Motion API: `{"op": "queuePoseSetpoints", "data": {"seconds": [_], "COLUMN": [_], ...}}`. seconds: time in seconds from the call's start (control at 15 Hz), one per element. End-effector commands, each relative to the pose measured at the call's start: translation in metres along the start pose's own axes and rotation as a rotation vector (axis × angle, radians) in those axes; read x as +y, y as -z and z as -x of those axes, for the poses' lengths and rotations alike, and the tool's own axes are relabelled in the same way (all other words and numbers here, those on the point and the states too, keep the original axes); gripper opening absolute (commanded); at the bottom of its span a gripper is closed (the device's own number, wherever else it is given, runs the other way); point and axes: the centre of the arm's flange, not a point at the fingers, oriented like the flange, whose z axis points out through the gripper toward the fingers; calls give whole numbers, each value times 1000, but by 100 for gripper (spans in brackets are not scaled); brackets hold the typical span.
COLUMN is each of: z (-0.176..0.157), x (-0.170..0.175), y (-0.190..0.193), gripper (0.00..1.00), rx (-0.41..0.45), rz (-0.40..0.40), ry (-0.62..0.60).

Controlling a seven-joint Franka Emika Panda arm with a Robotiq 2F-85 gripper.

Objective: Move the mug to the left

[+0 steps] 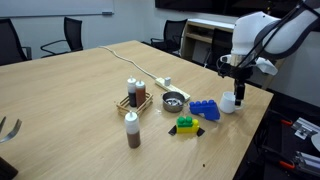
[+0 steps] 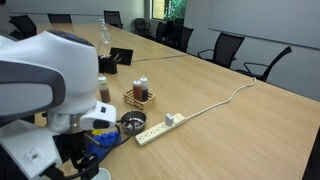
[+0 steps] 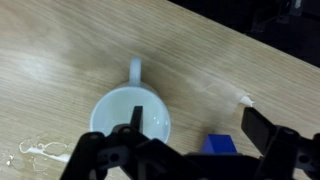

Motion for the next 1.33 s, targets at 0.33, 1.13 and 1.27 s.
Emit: {"op": "queuePoseSetpoints", "data": {"seconds": [0.33, 1.13, 1.27], "z": [-20, -22, -22], "x": [11, 21, 23], "y": [-18, -27, -26], "gripper": [100, 47, 33], "rx": [13, 0, 3], "rz": [18, -9, -9], "ry": [25, -5, -11]}}
